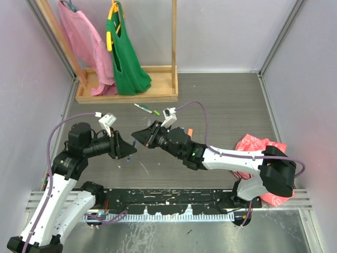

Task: Insert the pens into the pen caps
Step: Pick up the pen from the center of the board.

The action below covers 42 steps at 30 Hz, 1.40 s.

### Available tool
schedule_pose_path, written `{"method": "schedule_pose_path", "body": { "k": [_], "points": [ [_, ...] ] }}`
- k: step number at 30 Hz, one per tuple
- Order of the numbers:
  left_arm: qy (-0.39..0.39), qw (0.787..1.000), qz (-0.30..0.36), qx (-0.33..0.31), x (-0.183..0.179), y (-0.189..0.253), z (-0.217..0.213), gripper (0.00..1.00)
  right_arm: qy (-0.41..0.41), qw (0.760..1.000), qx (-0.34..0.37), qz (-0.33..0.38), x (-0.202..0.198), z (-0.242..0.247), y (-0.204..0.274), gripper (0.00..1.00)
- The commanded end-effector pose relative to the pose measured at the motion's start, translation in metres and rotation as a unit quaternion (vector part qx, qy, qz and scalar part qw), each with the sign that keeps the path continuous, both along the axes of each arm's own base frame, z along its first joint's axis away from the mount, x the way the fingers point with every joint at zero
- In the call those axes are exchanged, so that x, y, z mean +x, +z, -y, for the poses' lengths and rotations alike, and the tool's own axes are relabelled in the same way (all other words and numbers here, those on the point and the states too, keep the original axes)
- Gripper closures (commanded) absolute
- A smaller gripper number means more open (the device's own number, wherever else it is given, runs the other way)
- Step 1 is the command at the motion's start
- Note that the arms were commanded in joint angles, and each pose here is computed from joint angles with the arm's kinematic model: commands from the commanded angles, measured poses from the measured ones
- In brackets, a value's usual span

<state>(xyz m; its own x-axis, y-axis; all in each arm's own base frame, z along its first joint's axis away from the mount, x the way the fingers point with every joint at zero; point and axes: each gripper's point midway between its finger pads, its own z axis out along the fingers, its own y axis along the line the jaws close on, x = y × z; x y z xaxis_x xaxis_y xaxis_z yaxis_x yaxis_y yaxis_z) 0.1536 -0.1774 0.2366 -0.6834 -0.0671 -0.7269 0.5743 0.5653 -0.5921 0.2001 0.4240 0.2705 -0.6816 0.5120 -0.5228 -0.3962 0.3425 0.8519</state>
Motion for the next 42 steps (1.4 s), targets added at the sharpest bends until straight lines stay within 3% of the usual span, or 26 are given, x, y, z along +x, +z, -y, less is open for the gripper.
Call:
{"method": "schedule_pose_path", "body": {
  "k": [1, 14, 20, 27, 29, 40, 42],
  "points": [
    [-0.006, 0.999, 0.030, -0.012, 0.005, 0.012, 0.003, 0.65, 0.025, 0.998, 0.047, 0.022, -0.004, -0.010, 0.035, 0.99],
    [-0.005, 1.000, 0.027, -0.012, 0.006, 0.010, 0.003, 0.66, 0.030, 0.997, 0.072, 0.018, -0.007, -0.010, 0.042, 1.00],
    [-0.006, 1.000, 0.025, -0.012, 0.005, 0.010, 0.003, 0.72, 0.025, 0.997, 0.075, 0.020, -0.006, -0.007, 0.042, 1.00],
    [-0.005, 1.000, 0.024, -0.012, 0.006, 0.009, 0.003, 0.93, 0.025, 0.997, 0.072, 0.019, -0.006, -0.006, 0.039, 0.99],
    [-0.001, 1.000, 0.024, -0.010, 0.007, 0.009, 0.002, 1.00, 0.024, 0.997, 0.065, 0.021, -0.006, -0.006, 0.037, 0.95],
    [0.043, 0.999, 0.019, 0.020, 0.019, 0.006, -0.008, 1.00, -0.037, 0.998, -0.018, 0.049, 0.005, 0.028, 0.024, 0.53],
    [0.048, 0.998, 0.018, 0.026, 0.020, 0.007, -0.010, 1.00, -0.056, 0.996, -0.041, 0.055, 0.009, 0.040, 0.020, 0.49]
  ]
}}
